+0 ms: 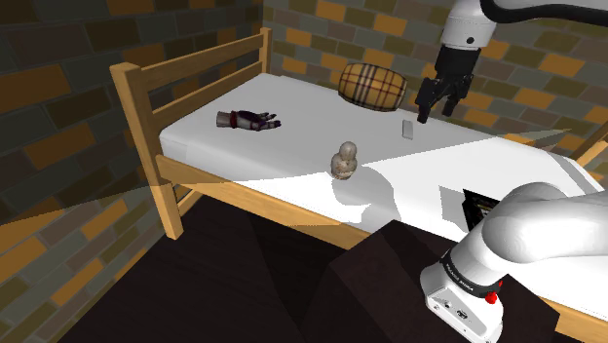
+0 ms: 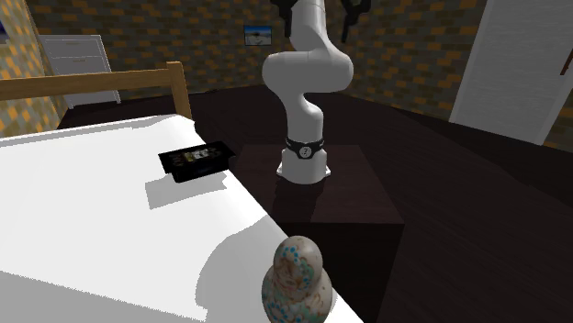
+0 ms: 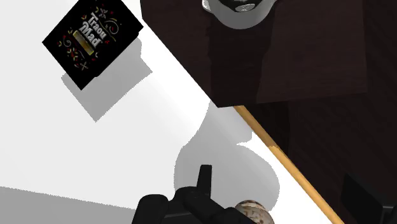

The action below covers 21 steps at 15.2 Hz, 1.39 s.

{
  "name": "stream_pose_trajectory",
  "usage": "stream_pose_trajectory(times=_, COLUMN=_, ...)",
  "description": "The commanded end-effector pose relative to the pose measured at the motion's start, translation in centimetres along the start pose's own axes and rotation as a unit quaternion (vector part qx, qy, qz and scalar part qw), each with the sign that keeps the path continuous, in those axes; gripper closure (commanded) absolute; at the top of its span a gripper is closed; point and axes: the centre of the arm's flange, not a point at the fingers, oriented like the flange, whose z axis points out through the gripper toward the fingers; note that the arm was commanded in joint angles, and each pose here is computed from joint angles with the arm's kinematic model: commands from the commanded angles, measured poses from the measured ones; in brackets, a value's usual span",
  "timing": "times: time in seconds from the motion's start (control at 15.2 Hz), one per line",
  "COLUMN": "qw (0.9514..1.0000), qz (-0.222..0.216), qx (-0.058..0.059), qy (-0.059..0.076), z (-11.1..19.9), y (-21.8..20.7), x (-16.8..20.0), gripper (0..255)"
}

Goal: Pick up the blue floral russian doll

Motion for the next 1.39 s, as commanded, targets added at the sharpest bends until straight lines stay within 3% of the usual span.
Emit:
stream_pose_trajectory(times=0.0, qw=1.0000, qz=0.000, qx=0.000, qy=0.000, z=0.0, y=0.0, x=0.0, gripper=0)
stream_pose_trajectory(times=1.32, qw=0.9966, qz=-0.020, qx=0.074, qy=0.029, z=15.4, y=0.5, x=20.6, gripper=0)
